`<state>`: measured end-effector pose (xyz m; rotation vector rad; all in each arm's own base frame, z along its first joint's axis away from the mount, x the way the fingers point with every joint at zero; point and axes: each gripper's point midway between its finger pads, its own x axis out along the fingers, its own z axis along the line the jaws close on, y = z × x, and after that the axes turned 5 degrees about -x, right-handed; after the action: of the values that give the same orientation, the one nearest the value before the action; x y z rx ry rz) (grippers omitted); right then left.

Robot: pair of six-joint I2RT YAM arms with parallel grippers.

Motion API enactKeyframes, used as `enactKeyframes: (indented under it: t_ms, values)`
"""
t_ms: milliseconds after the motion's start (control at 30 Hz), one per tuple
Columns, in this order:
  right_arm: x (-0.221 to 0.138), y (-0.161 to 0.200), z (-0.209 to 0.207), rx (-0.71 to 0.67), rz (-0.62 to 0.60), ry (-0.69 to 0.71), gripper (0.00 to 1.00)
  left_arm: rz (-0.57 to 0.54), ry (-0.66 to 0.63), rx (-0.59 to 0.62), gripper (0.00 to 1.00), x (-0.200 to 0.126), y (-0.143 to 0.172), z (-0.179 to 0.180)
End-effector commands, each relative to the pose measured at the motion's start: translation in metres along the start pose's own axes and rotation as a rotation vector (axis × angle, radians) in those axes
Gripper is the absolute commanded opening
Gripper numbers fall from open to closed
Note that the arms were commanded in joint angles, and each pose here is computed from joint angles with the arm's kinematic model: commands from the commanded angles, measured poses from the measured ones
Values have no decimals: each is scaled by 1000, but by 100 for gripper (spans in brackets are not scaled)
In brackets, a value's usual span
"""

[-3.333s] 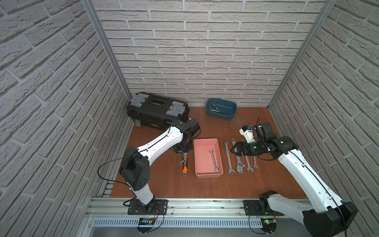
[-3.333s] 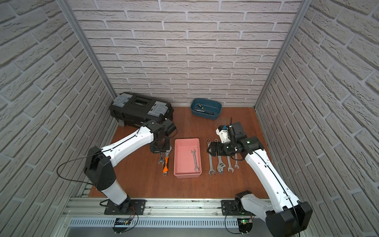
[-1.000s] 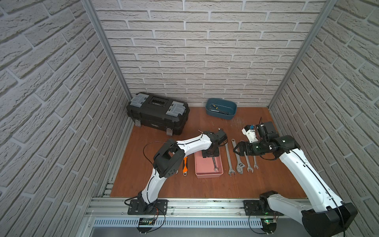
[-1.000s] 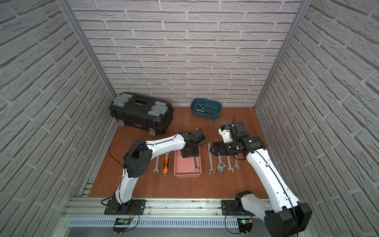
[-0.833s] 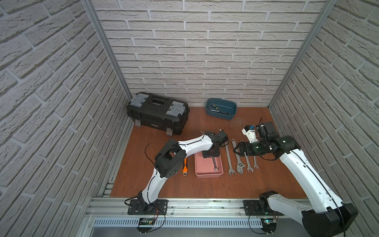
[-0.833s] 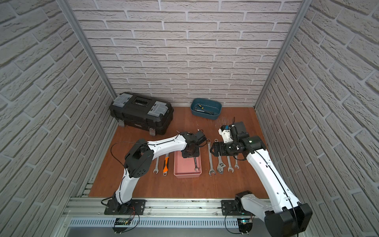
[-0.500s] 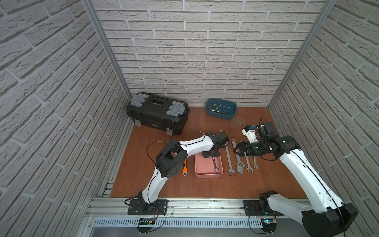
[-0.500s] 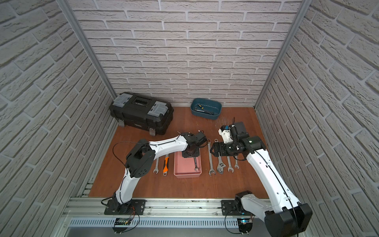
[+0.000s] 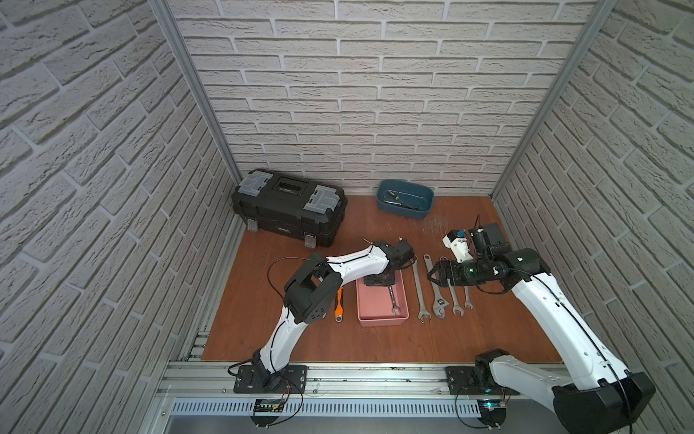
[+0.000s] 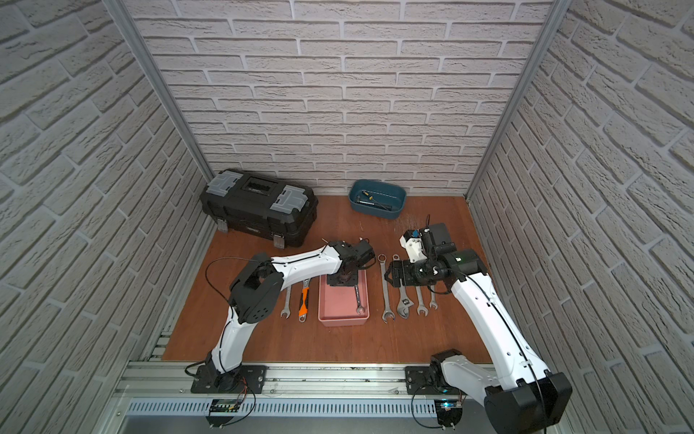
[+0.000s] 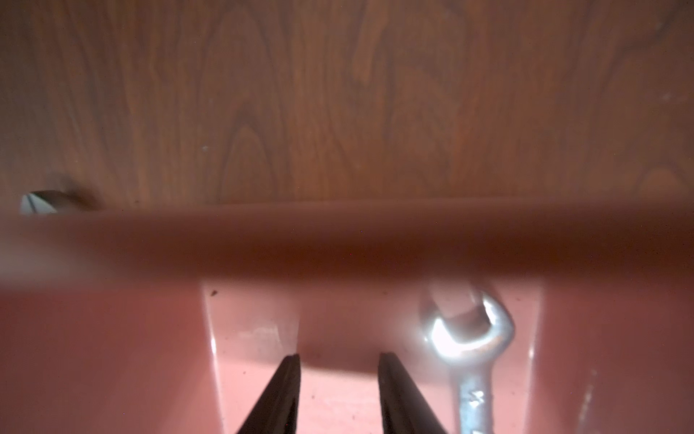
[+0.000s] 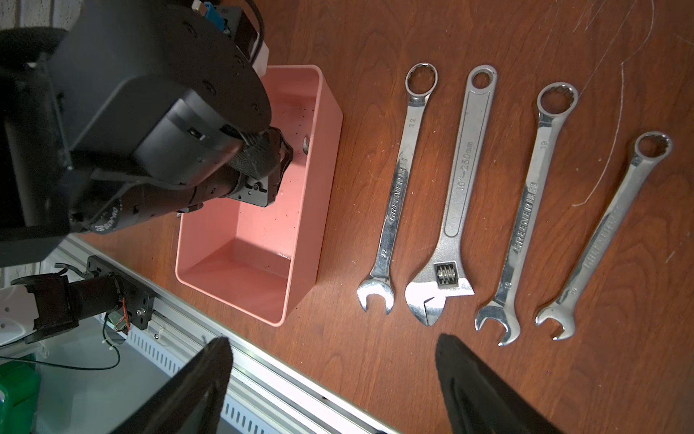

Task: Take out the wrench from the storage box
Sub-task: Pick up the wrench from the storage box.

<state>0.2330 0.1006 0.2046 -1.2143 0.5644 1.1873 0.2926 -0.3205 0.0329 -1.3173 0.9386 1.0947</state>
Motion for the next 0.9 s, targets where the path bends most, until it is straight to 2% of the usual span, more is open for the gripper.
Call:
enactKeyframes:
  t_ms: [0,133,267,400,733,867]
  values:
    - [-5,-2,2,1,-17,-11,89,37,15,11,40,-14,5,9]
    - [-7,-3,3,5,-24,-11,89,41,166,-70,40,-27,4,-21]
    - [-6,-2,2,7,-21,-9,89,52,215,-85,39,-36,9,-40]
    - [-4,-2,3,11,-18,-18,88,79,225,-73,37,-31,19,-53]
    - [-3,0,4,7,-12,-27,88,151,227,-136,32,4,41,-58]
    - [-2,-1,5,9,-11,-34,88,159,163,-109,29,13,48,-49]
